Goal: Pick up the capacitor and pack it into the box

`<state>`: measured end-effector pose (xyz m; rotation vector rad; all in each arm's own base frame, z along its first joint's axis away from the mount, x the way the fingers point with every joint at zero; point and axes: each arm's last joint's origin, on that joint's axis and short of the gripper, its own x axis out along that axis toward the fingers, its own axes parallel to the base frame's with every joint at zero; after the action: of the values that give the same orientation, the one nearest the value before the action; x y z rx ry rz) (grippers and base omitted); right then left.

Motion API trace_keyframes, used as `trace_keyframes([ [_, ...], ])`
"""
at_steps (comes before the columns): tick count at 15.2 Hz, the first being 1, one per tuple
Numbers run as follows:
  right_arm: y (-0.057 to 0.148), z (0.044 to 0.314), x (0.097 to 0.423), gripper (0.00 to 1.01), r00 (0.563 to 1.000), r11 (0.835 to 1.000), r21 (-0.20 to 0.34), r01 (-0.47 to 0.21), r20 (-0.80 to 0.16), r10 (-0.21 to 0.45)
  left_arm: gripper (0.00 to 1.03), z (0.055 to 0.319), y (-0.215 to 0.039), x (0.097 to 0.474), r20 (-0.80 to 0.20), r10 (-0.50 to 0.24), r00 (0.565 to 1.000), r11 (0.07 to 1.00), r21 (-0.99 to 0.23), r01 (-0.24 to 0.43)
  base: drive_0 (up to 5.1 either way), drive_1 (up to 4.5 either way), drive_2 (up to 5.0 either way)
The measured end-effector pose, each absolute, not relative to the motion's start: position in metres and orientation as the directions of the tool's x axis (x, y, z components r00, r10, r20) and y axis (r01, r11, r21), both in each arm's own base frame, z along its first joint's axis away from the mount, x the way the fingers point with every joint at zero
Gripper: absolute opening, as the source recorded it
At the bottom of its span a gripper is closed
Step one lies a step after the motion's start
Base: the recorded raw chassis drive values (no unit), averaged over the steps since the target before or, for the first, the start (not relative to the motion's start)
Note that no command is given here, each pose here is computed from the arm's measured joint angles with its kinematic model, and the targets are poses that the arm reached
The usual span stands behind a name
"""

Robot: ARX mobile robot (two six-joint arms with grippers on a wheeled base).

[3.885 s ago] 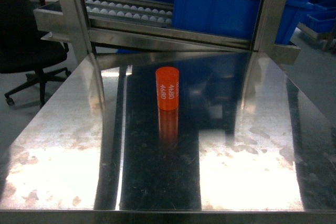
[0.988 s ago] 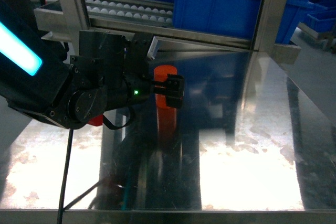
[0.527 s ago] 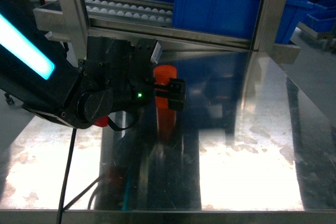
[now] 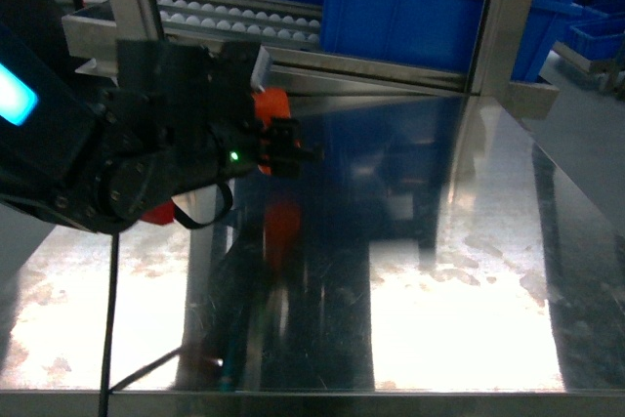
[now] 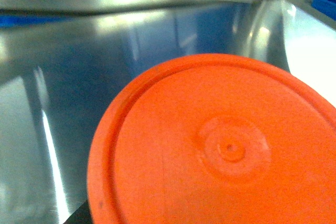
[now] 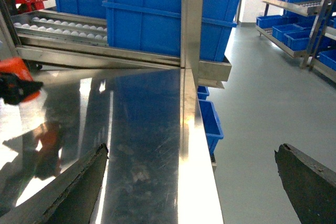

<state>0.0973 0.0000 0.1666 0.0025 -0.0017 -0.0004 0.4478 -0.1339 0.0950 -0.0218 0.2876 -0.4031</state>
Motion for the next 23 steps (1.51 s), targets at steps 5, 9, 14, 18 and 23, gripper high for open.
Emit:
trace_keyframes([
  [5, 0.000, 0.167, 0.097, 0.98, 1.000, 1.000, 0.002, 0.000, 0.002, 0.000, 0.45, 0.216, -0.071, 0.362, 0.051, -0.054, 0.997, 0.999, 0.001, 0.054, 0.0, 0.00, 0.0],
  [9, 0.000, 0.167, 0.097, 0.98, 1.000, 1.000, 0.002, 0.000, 0.002, 0.000, 0.45, 0.243, -0.052, 0.251, 0.161, 0.178, 0.971, 0.984, -0.018, -0.177, 0.0, 0.00, 0.0],
  [14, 0.000, 0.167, 0.097, 0.98, 1.000, 1.000, 0.002, 0.000, 0.002, 0.000, 0.45, 0.233, -0.049, 0.224, 0.105, 0.191, 0.976, 0.981, -0.004, -0.192, 0.0, 0.00, 0.0],
  [18, 0.000, 0.167, 0.097, 0.98, 1.000, 1.000, 0.002, 0.000, 0.002, 0.000, 0.45, 0.210, -0.027, 0.193, -0.008, 0.005, 1.000, 1.000, 0.009, -0.005, 0.0, 0.00, 0.0],
  [23, 0.000, 0.167, 0.097, 0.98, 1.000, 1.000, 0.002, 0.000, 0.002, 0.000, 0.44, 0.188, -0.012, 0.160, -0.010, 0.002, 1.000, 1.000, 0.007, -0.002, 0.0, 0.00, 0.0],
])
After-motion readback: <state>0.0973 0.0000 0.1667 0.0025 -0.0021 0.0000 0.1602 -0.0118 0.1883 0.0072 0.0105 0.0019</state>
